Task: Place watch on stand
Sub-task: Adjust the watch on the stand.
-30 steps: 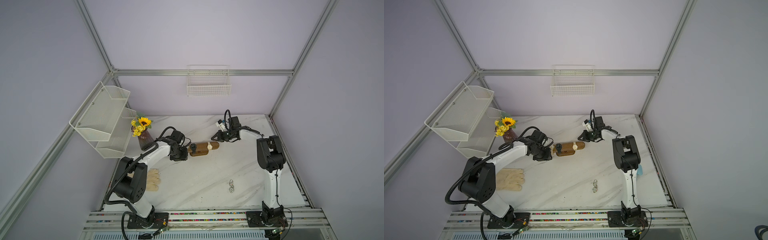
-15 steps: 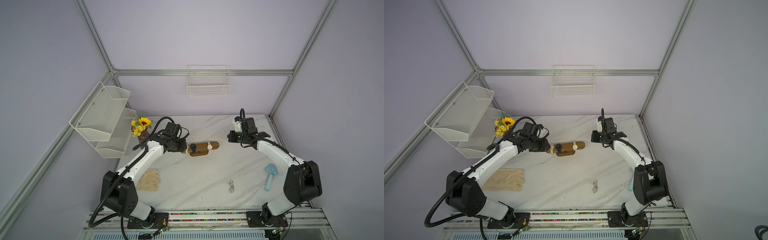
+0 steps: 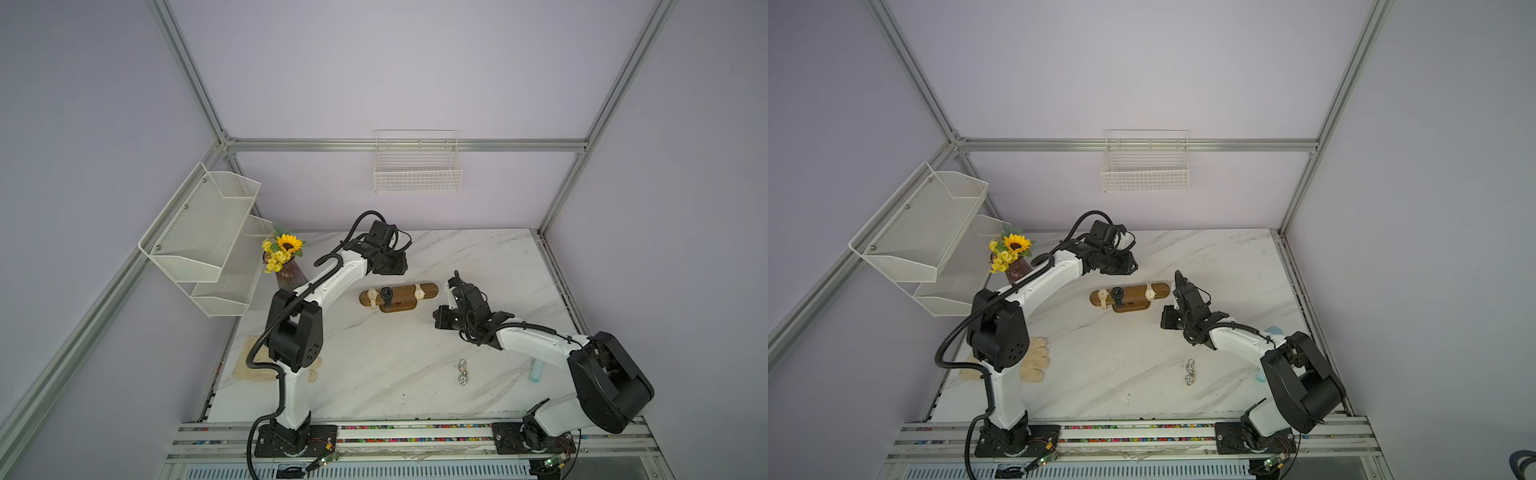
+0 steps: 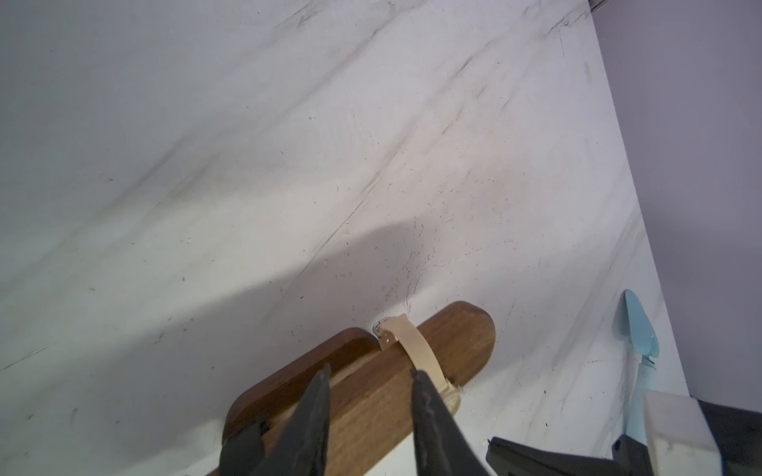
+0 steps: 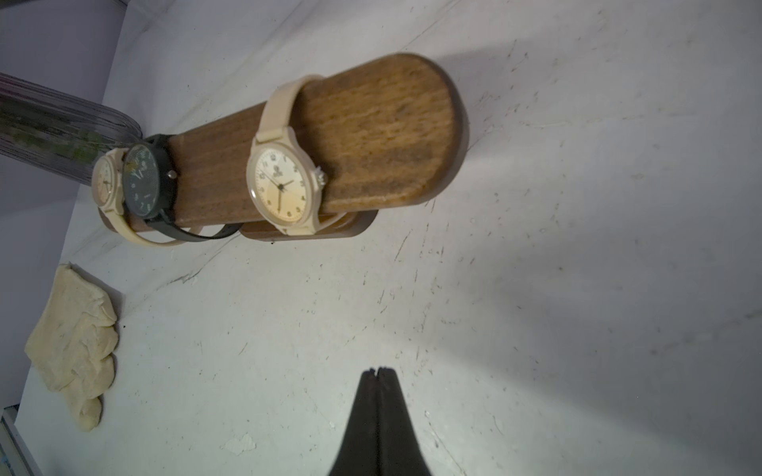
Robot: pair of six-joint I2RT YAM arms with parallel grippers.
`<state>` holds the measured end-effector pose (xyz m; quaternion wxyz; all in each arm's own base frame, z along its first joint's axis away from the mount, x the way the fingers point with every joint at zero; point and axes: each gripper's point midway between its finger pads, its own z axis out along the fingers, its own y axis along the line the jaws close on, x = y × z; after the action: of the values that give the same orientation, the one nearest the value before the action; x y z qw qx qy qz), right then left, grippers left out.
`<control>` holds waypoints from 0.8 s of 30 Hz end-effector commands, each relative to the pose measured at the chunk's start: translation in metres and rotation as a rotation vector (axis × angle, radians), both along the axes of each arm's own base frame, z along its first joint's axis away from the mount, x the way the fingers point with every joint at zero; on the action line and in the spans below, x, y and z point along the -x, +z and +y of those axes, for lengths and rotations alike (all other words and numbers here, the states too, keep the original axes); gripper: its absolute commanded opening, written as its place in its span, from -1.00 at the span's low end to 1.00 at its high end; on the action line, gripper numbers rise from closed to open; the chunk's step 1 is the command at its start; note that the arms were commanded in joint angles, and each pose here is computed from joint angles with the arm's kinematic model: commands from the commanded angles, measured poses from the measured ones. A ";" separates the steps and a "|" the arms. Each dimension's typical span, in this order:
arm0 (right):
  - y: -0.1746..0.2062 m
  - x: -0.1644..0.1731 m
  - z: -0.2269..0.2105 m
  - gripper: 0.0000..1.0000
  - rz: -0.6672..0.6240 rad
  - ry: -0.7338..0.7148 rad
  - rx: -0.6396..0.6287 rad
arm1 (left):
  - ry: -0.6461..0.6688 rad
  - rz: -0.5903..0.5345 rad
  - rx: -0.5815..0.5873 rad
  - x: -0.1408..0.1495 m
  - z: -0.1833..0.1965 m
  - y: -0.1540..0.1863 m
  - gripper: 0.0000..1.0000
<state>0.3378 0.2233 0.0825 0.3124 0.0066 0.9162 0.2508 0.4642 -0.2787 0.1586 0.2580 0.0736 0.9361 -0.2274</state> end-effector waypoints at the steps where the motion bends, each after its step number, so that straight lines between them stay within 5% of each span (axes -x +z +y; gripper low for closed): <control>1: 0.017 -0.025 0.024 -1.00 -0.063 -0.003 -0.097 | -0.042 -0.049 0.056 -0.020 -0.020 0.015 -0.34; 24: 0.031 -0.058 0.050 -1.00 -0.098 0.042 -0.103 | -0.117 0.070 0.091 -0.031 -0.050 -0.052 -0.44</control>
<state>0.3887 0.2684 0.0977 0.3309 -0.0057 0.8960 0.2961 0.4879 -0.3156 0.0878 0.1932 0.0901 0.9403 -0.2652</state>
